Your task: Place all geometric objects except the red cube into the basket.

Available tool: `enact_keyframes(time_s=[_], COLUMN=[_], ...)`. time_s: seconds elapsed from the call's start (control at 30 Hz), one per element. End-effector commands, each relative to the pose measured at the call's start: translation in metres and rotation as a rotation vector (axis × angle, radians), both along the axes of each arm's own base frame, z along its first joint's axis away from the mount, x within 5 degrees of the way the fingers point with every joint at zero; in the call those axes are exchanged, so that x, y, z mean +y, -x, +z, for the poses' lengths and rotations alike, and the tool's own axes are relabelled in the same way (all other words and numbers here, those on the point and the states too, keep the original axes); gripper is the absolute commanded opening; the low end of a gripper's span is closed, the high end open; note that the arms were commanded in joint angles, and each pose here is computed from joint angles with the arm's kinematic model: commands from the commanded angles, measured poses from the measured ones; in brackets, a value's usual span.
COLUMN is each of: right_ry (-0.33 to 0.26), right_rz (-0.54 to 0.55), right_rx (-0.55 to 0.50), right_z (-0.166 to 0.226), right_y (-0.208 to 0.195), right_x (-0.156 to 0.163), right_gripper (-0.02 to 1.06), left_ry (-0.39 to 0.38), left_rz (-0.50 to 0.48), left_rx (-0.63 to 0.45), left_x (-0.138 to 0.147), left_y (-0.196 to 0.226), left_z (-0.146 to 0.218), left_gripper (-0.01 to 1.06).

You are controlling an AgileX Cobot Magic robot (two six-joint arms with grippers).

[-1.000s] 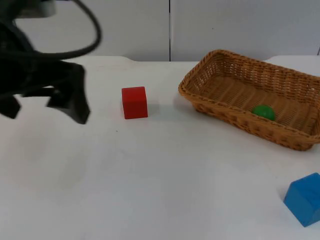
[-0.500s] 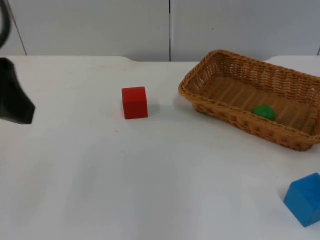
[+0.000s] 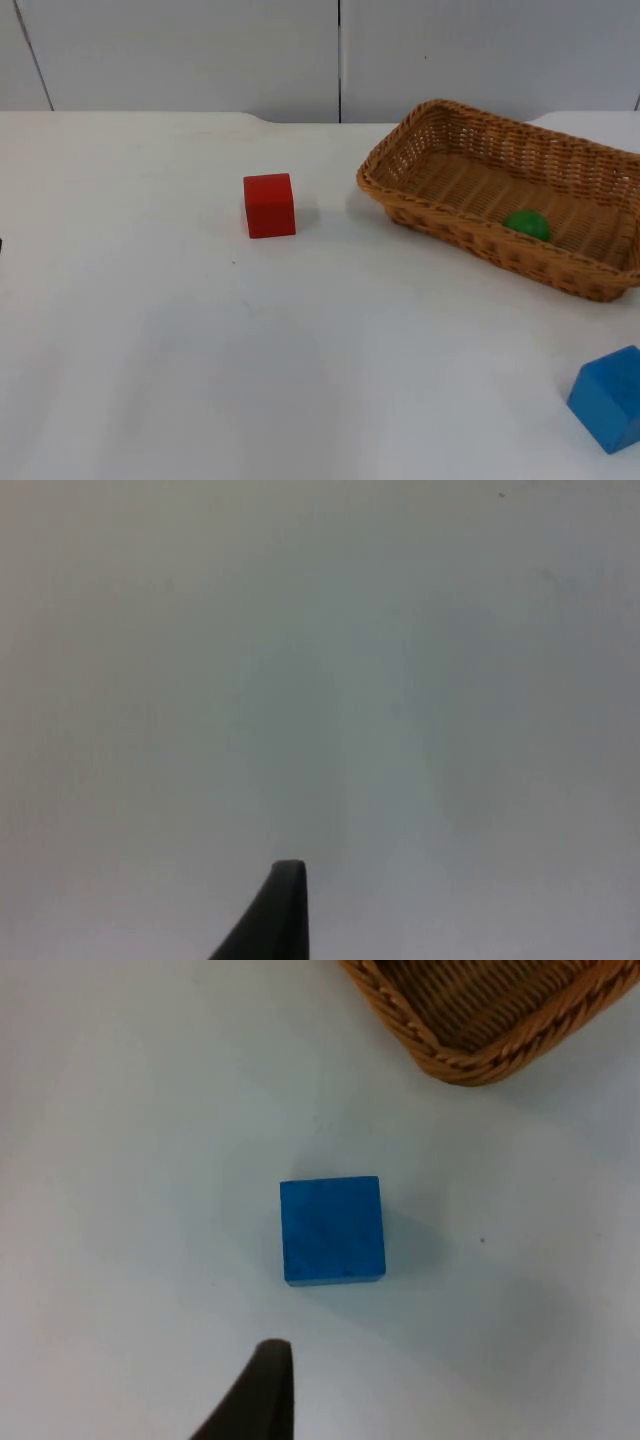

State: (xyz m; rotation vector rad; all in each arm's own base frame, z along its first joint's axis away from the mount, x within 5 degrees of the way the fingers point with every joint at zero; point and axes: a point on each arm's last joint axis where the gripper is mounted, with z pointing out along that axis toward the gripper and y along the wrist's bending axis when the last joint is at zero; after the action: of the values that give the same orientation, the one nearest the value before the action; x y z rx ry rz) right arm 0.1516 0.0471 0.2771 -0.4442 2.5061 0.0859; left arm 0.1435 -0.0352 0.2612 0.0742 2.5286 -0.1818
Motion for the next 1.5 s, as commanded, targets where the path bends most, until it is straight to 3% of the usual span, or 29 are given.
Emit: enact_keyframes(time_s=[0.0,0.27,0.43,0.57,0.73,1.0,1.33,1.47], right_ry=[-0.004,0.01,0.018,0.029,0.06,0.067,0.106,0.107], right_rz=[0.004,0.007,0.016,0.054,0.151,0.08,0.094,0.097], right_rx=[-0.003,0.035,0.194,0.247,0.212,0.223,0.236,0.247], right_z=[0.001,-0.005,-0.035,-0.054,-0.078,-0.121,-0.166,-0.175], right_y=[0.001,-0.005,-0.027,-0.039,-0.054,-0.078,-0.094,-0.095], right_x=[0.001,0.003,0.014,0.028,0.055,0.068,0.073,0.074], right_gripper=[1.05,1.05,1.05,1.05,1.05,1.05,1.05,1.0], left_ry=[-0.003,-0.046,-0.057,-0.057,-0.054,-0.053,-0.055,-0.055], left_rz=[0.008,-0.003,-0.005,-0.005,-0.004,-0.004,-0.004,-0.004], left_rx=[-0.006,0.007,0.008,0.008,0.009,0.012,0.021,0.021], left_x=[0.001,0.004,0.005,0.005,0.004,0.004,0.005,0.005], left_y=[0.001,0.002,0.003,0.003,0.003,0.003,0.003,0.003], left_z=[0.001,-0.001,-0.001,-0.001,-0.001,-0.001,-0.001,-0.001], left_gripper=[1.05,1.05,1.05,1.05,1.05,1.05,1.05,1.05])
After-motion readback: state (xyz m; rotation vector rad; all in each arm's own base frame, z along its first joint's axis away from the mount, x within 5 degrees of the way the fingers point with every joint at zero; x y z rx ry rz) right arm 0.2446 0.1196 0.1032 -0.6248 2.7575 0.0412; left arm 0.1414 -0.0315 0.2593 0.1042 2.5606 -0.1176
